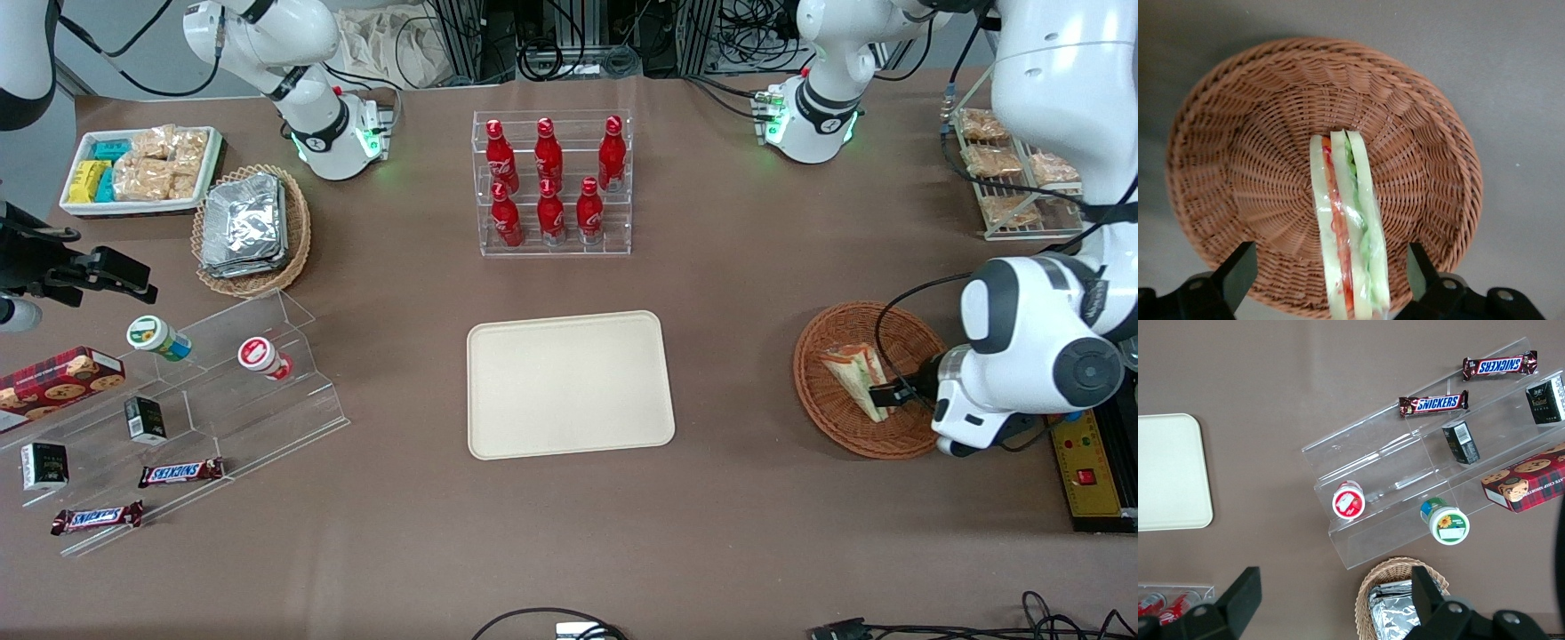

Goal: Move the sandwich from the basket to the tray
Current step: 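Lower the open left gripper over the wrapped sandwich in the basket, then close the left gripper on the wrapped sandwich and lift it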

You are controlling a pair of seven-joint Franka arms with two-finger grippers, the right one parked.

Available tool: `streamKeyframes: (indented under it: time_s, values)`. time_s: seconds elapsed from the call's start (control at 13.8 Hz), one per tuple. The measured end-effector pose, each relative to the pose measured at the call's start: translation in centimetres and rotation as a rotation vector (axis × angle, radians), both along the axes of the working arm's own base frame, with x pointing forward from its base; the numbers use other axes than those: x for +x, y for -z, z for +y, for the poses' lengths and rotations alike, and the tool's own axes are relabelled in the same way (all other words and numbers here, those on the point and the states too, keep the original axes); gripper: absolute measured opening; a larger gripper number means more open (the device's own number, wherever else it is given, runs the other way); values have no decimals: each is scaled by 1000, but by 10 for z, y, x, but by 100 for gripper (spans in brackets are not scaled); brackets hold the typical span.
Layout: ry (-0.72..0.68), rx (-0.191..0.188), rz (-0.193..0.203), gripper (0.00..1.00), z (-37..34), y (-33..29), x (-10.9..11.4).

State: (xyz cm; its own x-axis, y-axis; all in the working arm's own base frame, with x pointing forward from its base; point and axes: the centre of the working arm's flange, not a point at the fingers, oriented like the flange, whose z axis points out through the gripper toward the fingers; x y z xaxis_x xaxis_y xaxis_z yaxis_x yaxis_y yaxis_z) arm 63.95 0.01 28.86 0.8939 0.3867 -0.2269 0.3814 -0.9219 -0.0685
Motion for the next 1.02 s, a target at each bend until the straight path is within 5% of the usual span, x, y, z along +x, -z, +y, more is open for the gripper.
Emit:
streamKeyframes:
  time_s: [0.36, 1.02]
  values:
    - [-63, -61, 37, 100, -6, 35, -11]
    - [-79, -62, 52, 98, -6, 78, -25]
